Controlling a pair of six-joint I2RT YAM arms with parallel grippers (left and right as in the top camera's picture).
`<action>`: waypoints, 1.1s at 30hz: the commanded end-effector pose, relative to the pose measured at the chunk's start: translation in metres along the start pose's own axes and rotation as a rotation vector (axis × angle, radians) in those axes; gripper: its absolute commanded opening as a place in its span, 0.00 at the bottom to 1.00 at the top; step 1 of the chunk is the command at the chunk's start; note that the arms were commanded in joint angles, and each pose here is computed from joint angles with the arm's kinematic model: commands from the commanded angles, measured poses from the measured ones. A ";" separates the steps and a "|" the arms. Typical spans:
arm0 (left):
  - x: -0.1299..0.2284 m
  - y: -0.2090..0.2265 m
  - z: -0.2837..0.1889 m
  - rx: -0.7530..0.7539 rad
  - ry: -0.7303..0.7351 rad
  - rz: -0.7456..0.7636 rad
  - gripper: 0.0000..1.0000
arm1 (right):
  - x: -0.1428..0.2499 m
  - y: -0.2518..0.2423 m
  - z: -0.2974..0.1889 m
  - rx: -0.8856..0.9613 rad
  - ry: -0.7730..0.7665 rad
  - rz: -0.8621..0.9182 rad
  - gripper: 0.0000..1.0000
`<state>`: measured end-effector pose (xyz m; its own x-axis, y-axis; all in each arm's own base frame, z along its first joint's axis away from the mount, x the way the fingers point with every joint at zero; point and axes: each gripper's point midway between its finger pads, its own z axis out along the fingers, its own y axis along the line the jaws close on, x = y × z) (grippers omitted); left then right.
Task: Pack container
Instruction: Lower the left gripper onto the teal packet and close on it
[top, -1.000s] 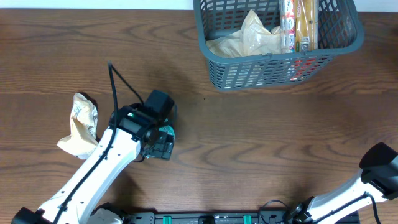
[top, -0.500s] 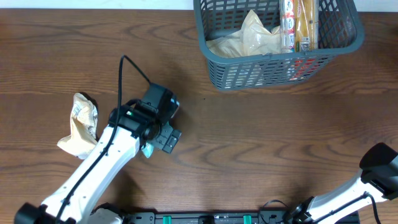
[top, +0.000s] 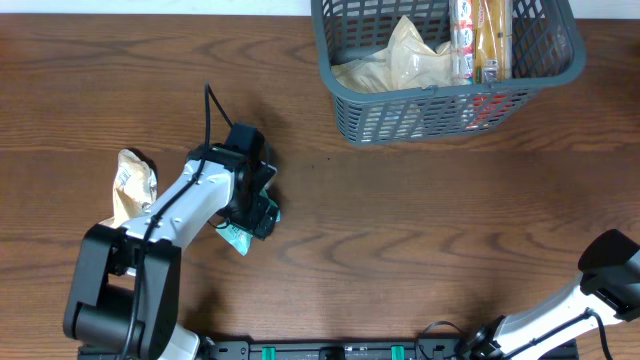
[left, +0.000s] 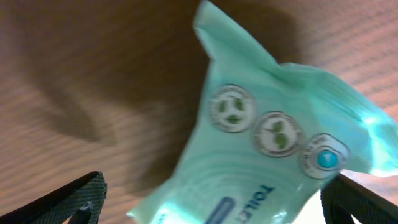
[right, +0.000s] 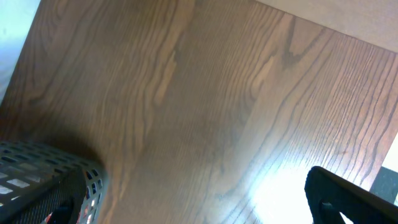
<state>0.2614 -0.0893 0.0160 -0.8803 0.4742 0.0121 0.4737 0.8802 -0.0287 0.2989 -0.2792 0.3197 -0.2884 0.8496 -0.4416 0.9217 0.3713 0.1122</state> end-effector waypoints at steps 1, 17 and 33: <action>0.001 -0.015 0.001 0.088 0.005 0.017 0.99 | -0.001 -0.004 0.004 0.007 0.009 -0.004 0.99; 0.001 -0.016 0.001 0.097 0.004 0.017 0.99 | -0.002 -0.004 0.004 0.007 0.009 -0.004 0.99; 0.011 0.007 0.013 -0.044 0.029 0.000 0.99 | -0.002 -0.004 0.004 0.007 0.009 -0.004 0.99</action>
<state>0.2550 -0.0871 0.0057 -0.8751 0.4835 0.0194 0.4829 0.8752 -0.0295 0.2991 -0.2794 0.3198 -0.2884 0.8491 -0.4426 0.9215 0.3717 0.1126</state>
